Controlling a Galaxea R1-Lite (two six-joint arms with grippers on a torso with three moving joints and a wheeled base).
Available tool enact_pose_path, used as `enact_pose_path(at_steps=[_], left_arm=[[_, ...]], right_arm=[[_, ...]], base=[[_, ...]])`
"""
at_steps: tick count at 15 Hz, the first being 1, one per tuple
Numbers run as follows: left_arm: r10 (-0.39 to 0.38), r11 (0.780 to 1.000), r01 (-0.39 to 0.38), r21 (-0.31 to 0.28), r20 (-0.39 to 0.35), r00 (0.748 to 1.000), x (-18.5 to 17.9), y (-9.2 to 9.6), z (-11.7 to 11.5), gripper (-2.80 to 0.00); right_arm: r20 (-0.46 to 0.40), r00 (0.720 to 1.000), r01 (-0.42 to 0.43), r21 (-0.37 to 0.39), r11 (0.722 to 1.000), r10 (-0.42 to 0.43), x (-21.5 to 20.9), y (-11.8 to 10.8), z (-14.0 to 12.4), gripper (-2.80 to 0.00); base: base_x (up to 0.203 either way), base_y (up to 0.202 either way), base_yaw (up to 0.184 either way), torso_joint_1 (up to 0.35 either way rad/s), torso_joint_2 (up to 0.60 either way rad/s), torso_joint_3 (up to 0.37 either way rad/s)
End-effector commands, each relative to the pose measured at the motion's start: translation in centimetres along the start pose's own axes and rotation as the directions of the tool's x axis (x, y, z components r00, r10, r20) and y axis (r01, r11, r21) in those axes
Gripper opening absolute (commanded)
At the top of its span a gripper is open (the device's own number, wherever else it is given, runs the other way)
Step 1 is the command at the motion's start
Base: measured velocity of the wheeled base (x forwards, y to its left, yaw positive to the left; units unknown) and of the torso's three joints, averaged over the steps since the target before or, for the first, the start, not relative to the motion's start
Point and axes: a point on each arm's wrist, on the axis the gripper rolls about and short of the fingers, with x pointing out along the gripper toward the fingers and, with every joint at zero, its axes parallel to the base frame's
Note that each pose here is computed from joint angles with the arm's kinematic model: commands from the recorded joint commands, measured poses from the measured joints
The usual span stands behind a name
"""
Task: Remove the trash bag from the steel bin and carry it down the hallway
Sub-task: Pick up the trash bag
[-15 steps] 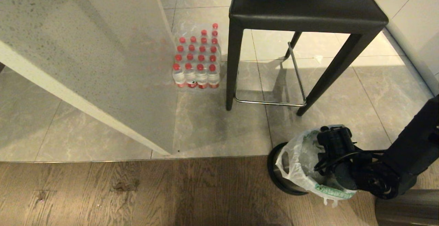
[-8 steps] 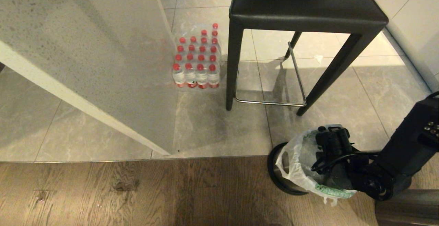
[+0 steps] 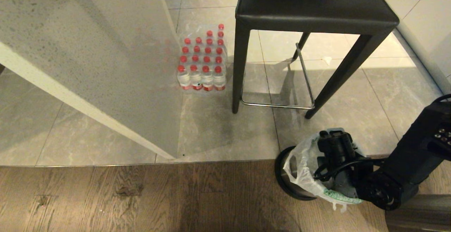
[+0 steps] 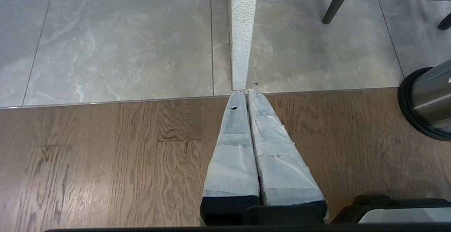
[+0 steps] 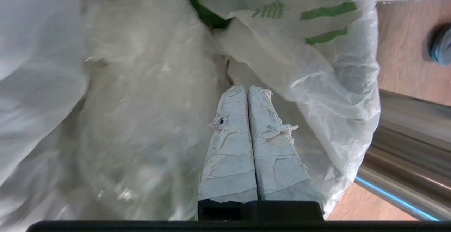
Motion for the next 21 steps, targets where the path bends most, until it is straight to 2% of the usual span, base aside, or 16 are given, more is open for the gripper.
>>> enact_pose_path(at_steps=[1, 3, 4, 6, 9, 13, 14, 21], left_arm=[[0.0, 1.0, 0.0, 0.0, 0.0, 1.0, 0.0, 0.0, 0.0, -2.8], [0.0, 1.0, 0.0, 0.0, 0.0, 1.0, 0.0, 0.0, 0.0, -2.8], [0.0, 1.0, 0.0, 0.0, 0.0, 1.0, 0.0, 0.0, 0.0, -2.8], [0.0, 1.0, 0.0, 0.0, 0.0, 1.0, 0.0, 0.0, 0.0, -2.8], [0.0, 1.0, 0.0, 0.0, 0.0, 1.0, 0.0, 0.0, 0.0, -2.8], [0.0, 1.0, 0.0, 0.0, 0.0, 1.0, 0.0, 0.0, 0.0, -2.8], [0.0, 1.0, 0.0, 0.0, 0.0, 1.0, 0.0, 0.0, 0.0, -2.8], [0.0, 1.0, 0.0, 0.0, 0.0, 1.0, 0.0, 0.0, 0.0, -2.8]], right_arm=[[0.004, 1.0, -0.004, -0.011, 1.0, 0.004, -0.7, -0.2, -0.2, -2.8], [-0.003, 0.999, 0.032, -0.033, 0.999, -0.032, -1.1, -0.6, -0.5, -2.8], [-0.014, 0.998, 0.057, -0.077, 0.995, -0.058, -1.3, -0.9, -0.9, -2.8], [-0.014, 0.994, 0.105, -0.162, 0.981, -0.109, -1.6, -1.5, -1.0, -2.8], [-0.033, 0.98, 0.182, -0.237, 0.954, -0.195, -1.1, -1.9, -1.7, -2.8], [-0.071, 0.973, 0.193, -0.273, 0.943, -0.22, 0.3, -1.6, -2.9, -2.8], [-0.078, 0.972, 0.191, -0.279, 0.941, -0.22, 0.5, -1.5, -3.0, 0.0], [-0.076, 0.972, 0.192, -0.279, 0.941, -0.221, 1.2, -1.0, -3.1, 0.0]], base=[[0.0, 0.0, 0.0, 0.0, 0.0, 0.0], [0.0, 0.0, 0.0, 0.0, 0.0, 0.0], [0.0, 0.0, 0.0, 0.0, 0.0, 0.0], [0.0, 0.0, 0.0, 0.0, 0.0, 0.0], [0.0, 0.0, 0.0, 0.0, 0.0, 0.0], [0.0, 0.0, 0.0, 0.0, 0.0, 0.0], [0.0, 0.0, 0.0, 0.0, 0.0, 0.0], [0.0, 0.0, 0.0, 0.0, 0.0, 0.0]])
